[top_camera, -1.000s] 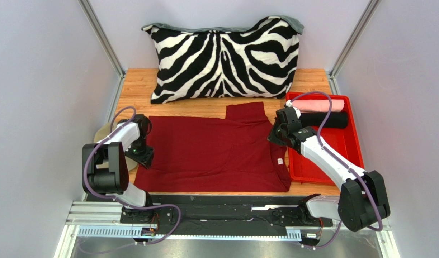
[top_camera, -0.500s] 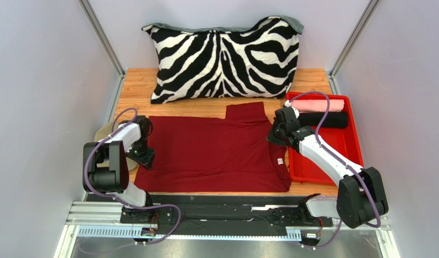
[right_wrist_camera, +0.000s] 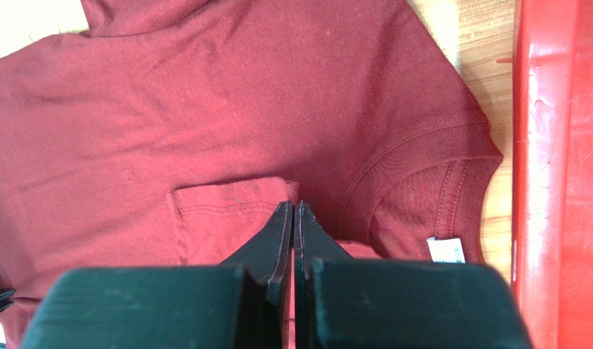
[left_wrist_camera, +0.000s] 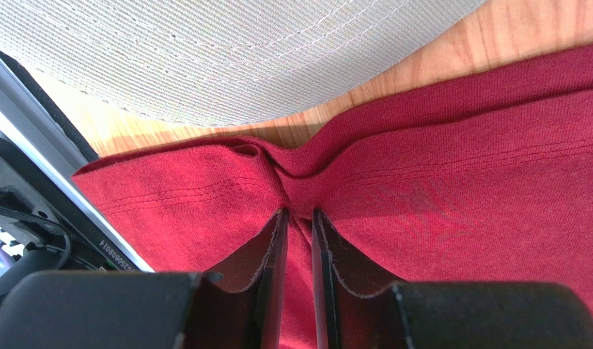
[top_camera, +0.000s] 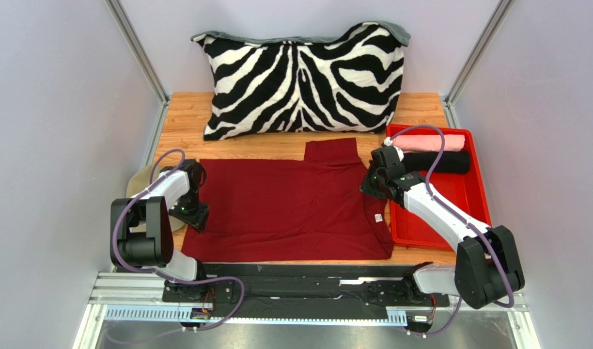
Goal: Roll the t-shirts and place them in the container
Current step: Fold the T-shirt at the center of the board.
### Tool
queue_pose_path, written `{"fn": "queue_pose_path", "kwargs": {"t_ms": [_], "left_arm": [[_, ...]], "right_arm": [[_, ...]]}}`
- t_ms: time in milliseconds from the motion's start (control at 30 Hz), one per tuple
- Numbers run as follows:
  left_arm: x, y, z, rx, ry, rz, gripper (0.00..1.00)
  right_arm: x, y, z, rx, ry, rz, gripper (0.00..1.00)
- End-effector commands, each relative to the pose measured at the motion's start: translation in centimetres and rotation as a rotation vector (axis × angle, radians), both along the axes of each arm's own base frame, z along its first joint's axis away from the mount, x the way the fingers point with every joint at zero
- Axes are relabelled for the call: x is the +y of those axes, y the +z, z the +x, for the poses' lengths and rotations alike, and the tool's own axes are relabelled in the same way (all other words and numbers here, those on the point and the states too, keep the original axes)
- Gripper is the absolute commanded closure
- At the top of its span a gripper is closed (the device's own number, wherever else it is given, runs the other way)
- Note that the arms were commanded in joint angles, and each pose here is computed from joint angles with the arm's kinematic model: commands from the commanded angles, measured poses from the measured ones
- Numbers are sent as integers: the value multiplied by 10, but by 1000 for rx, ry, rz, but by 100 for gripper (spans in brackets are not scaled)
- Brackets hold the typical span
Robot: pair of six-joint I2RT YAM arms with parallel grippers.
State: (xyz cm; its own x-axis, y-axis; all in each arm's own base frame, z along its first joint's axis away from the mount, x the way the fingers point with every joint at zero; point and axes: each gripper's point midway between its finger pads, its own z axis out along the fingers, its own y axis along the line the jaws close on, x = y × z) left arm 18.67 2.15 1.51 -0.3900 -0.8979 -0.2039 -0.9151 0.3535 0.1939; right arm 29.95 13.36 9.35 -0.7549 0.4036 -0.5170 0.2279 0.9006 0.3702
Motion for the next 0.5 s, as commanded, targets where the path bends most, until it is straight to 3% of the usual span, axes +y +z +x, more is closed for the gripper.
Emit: {"fn": "queue_pose_path", "kwargs": {"t_ms": [0,100,467], "left_arm": [[-3,7,4,-46,-19,-9,71],[-3,12,6,-61,-25,-10,67],[-4,13,-5,-28,-50,13,67]], "right_arm": [[4,6,8,-40,7,15,100],[3,5,8,-38,4,13,100],[5,1,7,-30,7,19,100]]}}
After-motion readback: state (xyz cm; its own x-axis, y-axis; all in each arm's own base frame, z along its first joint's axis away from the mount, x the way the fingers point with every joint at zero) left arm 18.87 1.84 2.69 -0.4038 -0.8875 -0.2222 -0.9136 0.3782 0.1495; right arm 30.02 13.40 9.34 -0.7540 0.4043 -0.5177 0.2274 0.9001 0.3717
